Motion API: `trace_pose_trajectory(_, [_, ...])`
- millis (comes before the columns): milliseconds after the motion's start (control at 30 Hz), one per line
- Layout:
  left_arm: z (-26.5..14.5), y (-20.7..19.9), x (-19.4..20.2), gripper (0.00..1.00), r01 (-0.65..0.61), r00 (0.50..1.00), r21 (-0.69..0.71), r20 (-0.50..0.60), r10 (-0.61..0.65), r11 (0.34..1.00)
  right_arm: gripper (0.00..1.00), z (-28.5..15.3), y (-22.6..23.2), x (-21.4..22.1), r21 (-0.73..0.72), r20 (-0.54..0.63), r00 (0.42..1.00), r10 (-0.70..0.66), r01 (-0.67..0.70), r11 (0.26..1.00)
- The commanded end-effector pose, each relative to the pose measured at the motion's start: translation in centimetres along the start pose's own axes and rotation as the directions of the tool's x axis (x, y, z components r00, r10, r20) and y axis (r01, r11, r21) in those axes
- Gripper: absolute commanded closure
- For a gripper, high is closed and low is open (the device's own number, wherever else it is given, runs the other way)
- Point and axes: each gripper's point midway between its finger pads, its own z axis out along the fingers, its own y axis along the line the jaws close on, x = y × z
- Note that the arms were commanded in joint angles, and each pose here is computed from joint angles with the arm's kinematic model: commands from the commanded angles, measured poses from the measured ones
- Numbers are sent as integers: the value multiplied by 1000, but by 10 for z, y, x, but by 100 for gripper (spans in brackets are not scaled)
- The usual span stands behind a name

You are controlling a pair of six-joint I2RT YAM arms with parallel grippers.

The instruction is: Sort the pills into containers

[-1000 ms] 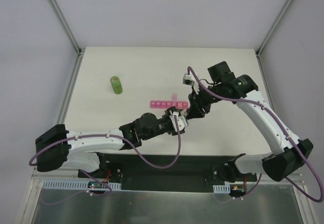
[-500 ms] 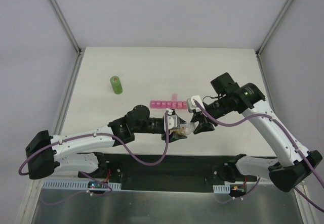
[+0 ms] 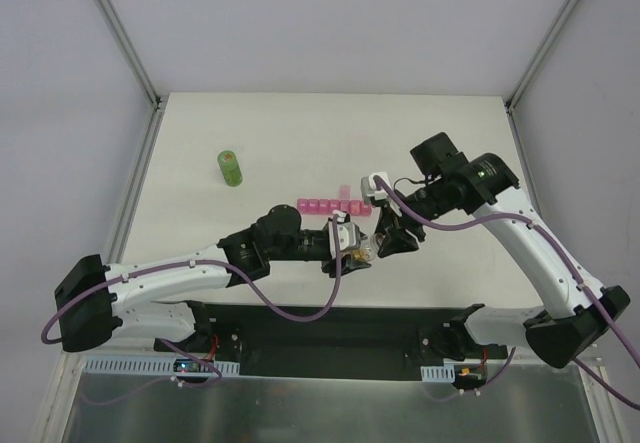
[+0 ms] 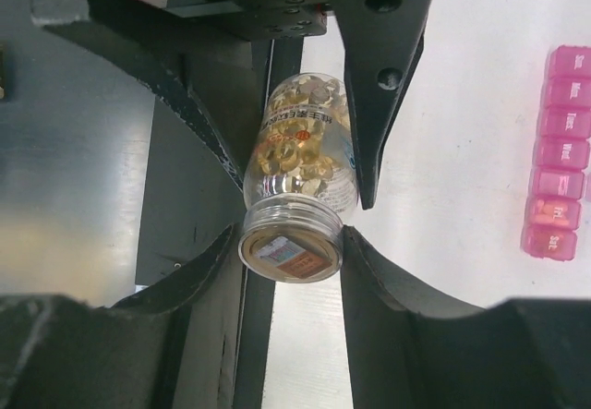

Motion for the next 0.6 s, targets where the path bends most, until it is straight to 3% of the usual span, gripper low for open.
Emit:
trace_pose_trajectory(0, [0, -17, 36, 62, -7, 991, 89, -135, 19, 996, 97, -5, 2, -41, -16, 113, 992, -56, 59, 998])
trace_pose_trajectory(167, [-1, -16, 40, 43, -18, 989, 85, -142, 30, 996, 98, -2, -2, -37, -19, 95, 995, -28, 30, 999])
trace_pose_trajectory(300, [-1, -18, 41, 35, -13, 991, 88, -135, 25, 996, 99, 0, -1, -40, -31, 111, 994, -11, 14, 999])
trace_pose_trajectory(467, [-3, -19, 39, 30, -14, 994, 81, -107, 23, 997, 99, 2, -1, -40, -42, 118, 993, 1, 4, 999])
trace_pose_trajectory(567, [-3, -18, 36, 32, -16, 995, 73, -93, 23, 997, 99, 3, -2, -40, -43, 117, 993, 9, -4, 999])
